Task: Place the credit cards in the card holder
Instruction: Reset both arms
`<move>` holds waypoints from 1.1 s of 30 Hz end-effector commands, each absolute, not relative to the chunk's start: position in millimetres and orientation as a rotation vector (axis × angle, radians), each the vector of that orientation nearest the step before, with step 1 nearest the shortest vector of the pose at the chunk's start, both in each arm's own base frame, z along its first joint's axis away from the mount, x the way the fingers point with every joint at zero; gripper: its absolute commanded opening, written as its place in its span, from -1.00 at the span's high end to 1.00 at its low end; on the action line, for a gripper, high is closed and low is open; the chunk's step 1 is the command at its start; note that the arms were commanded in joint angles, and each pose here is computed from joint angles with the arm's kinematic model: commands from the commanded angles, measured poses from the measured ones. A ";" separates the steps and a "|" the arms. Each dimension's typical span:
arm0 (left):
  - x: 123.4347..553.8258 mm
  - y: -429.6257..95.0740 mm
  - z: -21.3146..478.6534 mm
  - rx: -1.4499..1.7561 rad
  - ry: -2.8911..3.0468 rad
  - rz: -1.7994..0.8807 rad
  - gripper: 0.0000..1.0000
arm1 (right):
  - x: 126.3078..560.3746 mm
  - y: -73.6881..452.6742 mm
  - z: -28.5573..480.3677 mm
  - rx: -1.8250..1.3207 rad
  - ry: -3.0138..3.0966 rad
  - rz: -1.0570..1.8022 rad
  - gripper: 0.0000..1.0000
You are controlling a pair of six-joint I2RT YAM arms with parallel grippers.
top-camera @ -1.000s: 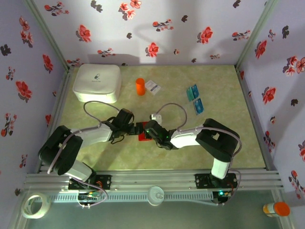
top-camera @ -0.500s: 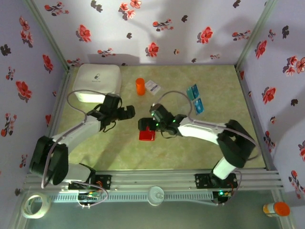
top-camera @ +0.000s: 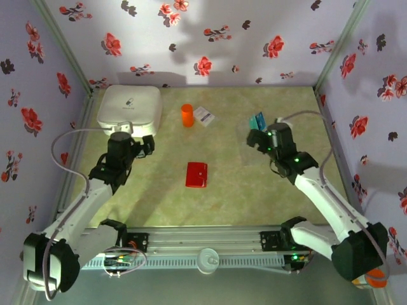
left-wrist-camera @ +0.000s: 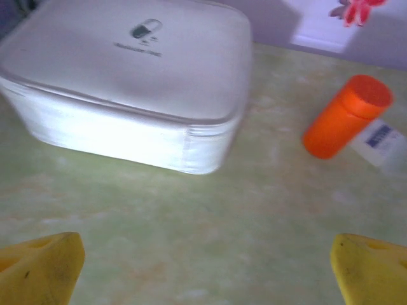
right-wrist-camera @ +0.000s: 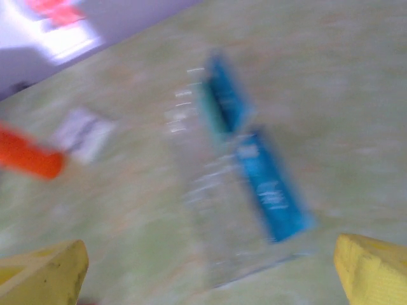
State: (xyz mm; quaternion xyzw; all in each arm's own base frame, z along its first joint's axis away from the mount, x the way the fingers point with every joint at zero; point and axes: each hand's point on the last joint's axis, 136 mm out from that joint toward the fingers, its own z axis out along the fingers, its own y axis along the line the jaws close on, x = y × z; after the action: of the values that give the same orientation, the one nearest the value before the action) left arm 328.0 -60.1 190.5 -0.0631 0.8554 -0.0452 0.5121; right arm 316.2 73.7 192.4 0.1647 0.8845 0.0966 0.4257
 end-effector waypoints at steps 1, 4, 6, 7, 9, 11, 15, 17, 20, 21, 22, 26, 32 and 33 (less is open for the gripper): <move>335.6 -30.8 200.7 -0.127 1.919 0.048 -1.00 | 313.4 14.9 171.2 0.554 2.166 0.022 -0.99; 335.0 -6.1 188.3 -0.159 1.881 0.128 -0.99 | 318.6 -16.6 160.4 0.636 2.104 -0.057 -0.99; 335.0 8.4 182.8 -0.199 1.858 0.158 -0.99 | 322.0 -34.0 153.2 0.665 2.071 -0.123 -0.99; 335.0 14.9 179.2 -0.218 1.855 0.170 -0.99 | 323.6 -41.6 149.0 0.677 2.060 -0.162 -0.99; 336.4 25.1 170.9 -0.252 1.861 0.187 -0.99 | 326.5 -53.5 140.3 0.688 2.041 -0.231 -0.99; 340.0 30.5 161.5 -0.254 1.883 0.208 -0.99 | 331.2 -62.1 132.3 0.687 2.033 -0.291 -0.99; 351.3 34.9 144.6 -0.263 1.906 0.227 -1.00 | 347.8 -70.0 130.6 0.661 2.032 -0.342 -0.99; 358.8 34.9 133.6 -0.251 1.926 0.238 -0.99 | 355.6 -70.0 125.5 0.628 2.048 -0.363 -0.99; 367.0 34.4 121.1 -0.244 1.932 0.240 -0.99 | 364.8 -65.1 109.6 0.558 2.076 -0.359 -0.99; 369.5 33.5 120.9 -0.238 1.928 0.236 -0.99 | 367.1 -61.1 103.8 0.525 2.074 -0.336 -0.99; 372.2 31.5 120.8 -0.226 1.928 0.225 -1.00 | 368.7 -57.7 98.6 0.504 2.059 -0.310 -0.99; 383.6 27.7 121.9 -0.169 1.912 0.212 -0.99 | 379.2 -43.0 107.0 0.377 1.973 -0.224 -0.99; 388.9 27.1 109.6 -0.133 1.876 0.168 -0.99 | 382.2 -31.2 99.8 0.268 1.886 -0.147 -0.99; 388.9 26.3 108.3 -0.128 1.866 0.161 -1.00 | 382.4 -30.5 95.5 0.263 1.867 -0.142 -0.99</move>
State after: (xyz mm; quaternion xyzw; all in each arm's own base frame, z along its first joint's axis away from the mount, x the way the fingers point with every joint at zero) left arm 383.0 28.3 97.1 -0.0704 0.8264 0.0781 0.5532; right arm 373.7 -35.9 85.9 0.1406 0.8314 -0.0767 0.5320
